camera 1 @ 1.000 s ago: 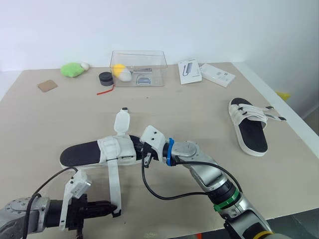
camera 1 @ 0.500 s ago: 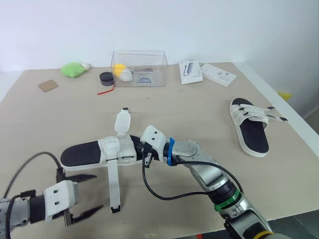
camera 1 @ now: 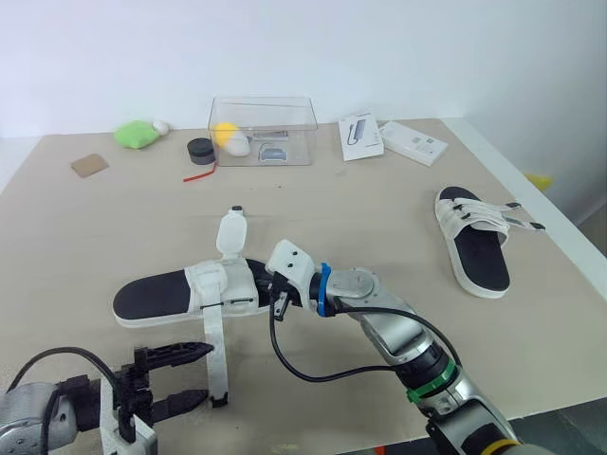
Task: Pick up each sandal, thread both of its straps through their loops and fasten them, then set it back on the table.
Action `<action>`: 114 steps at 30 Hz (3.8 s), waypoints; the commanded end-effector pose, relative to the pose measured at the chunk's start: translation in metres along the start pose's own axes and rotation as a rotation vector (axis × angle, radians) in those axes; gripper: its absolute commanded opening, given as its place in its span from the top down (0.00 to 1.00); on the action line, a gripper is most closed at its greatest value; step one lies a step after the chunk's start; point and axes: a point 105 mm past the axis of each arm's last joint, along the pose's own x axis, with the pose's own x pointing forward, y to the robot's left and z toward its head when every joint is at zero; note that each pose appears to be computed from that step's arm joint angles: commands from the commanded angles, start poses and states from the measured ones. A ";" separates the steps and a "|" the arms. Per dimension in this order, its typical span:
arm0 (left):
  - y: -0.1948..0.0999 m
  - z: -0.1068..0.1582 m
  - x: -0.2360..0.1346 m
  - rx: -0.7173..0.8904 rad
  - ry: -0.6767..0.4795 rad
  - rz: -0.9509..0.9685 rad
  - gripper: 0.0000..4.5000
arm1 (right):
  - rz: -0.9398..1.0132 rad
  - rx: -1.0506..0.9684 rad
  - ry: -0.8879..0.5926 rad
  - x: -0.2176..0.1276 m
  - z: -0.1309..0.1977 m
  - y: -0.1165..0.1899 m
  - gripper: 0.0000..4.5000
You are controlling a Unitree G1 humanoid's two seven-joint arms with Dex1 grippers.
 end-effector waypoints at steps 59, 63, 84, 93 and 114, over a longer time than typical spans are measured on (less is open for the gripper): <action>0.018 0.011 0.034 0.116 -0.018 0.070 0.35 | 0.004 0.013 0.033 0.004 -0.008 0.003 1.00; 0.021 0.021 0.039 0.120 -0.097 0.041 0.51 | 0.005 0.010 0.031 0.005 -0.007 0.003 1.00; 0.083 0.015 0.035 -0.334 -0.120 0.337 0.98 | 0.017 0.026 0.036 0.005 -0.009 0.004 1.00; 0.126 -0.030 0.025 -1.203 -0.175 0.541 0.98 | 0.052 0.064 0.147 0.004 -0.025 0.009 1.00; 0.117 -0.128 0.018 -1.863 -0.145 0.542 0.98 | 0.028 0.102 0.222 0.003 -0.037 0.012 1.00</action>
